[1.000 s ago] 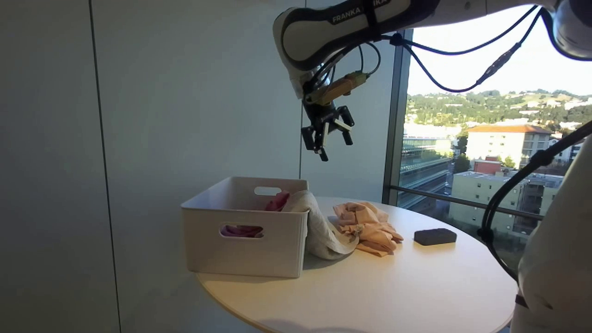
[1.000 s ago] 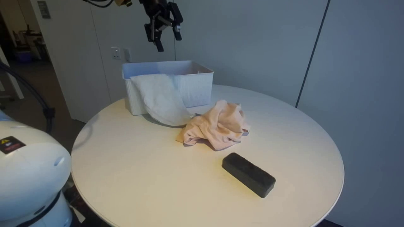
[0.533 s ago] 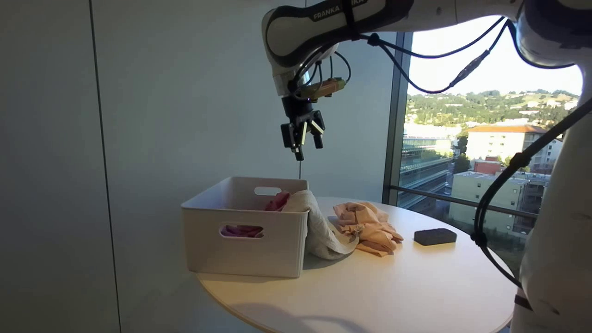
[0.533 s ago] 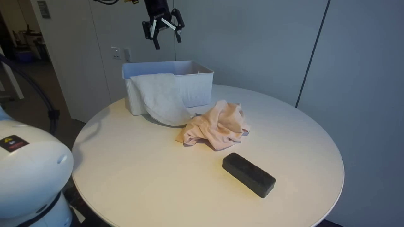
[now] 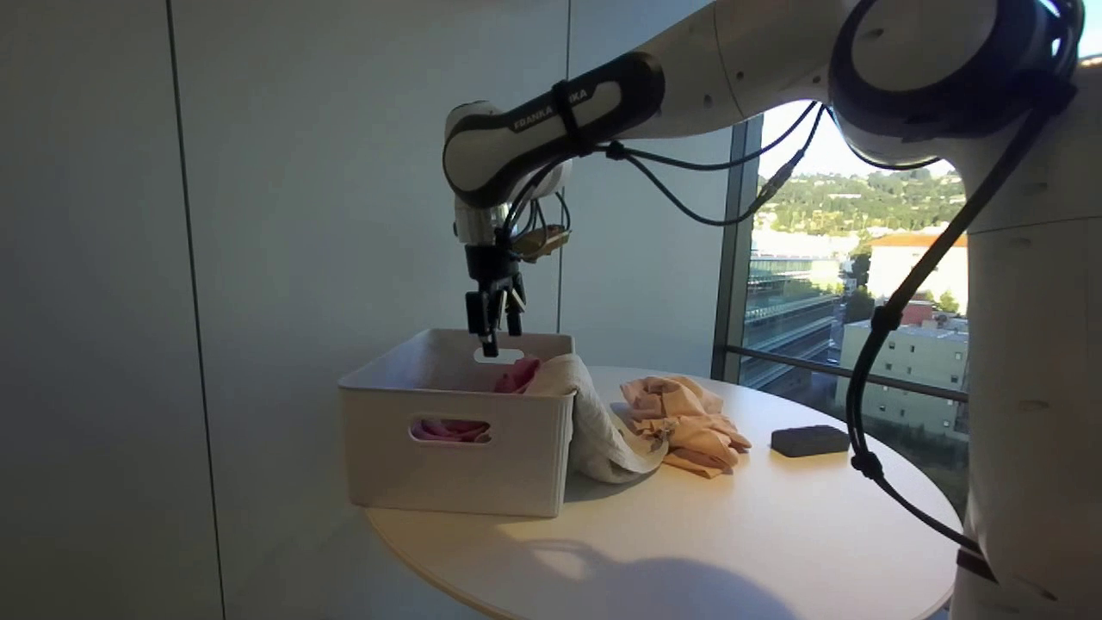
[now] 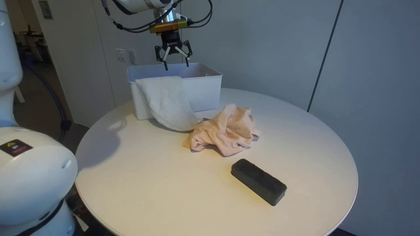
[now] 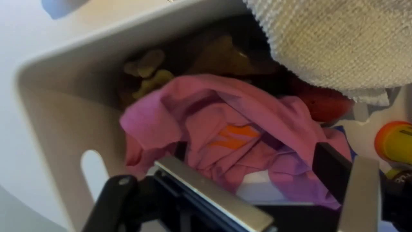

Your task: Remove the t-shirts and towel from the white storage container.

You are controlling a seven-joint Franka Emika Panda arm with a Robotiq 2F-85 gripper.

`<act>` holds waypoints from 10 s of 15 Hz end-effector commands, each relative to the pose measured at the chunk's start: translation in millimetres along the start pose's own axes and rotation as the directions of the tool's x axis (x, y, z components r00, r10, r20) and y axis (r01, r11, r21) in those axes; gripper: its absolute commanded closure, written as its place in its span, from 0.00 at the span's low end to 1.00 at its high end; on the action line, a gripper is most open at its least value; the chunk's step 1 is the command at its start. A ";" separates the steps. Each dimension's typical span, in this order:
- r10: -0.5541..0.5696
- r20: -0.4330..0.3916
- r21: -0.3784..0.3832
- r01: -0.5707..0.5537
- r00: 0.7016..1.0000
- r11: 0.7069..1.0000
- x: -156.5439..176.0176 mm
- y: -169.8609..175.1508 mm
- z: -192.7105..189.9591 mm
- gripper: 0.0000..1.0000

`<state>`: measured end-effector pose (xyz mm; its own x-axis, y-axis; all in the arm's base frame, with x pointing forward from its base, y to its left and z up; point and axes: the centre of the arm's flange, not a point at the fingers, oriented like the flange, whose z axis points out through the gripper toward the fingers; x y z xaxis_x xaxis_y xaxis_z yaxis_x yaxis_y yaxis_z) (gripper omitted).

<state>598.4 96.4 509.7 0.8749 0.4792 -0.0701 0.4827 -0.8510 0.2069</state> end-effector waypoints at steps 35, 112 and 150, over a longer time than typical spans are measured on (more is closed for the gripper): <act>-0.009 -0.201 0.114 0.032 0.980 0.993 22.5 18.4 -19.5 0.96; -0.240 0.176 0.140 0.217 0.955 0.966 -70.3 10.4 12.4 0.00; 0.406 -0.340 -0.153 -0.476 0.848 0.866 -313.2 35.1 -216.6 0.95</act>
<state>366.4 -5.1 766.2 0.9186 0.2583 0.2992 0.1424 -0.9224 0.3591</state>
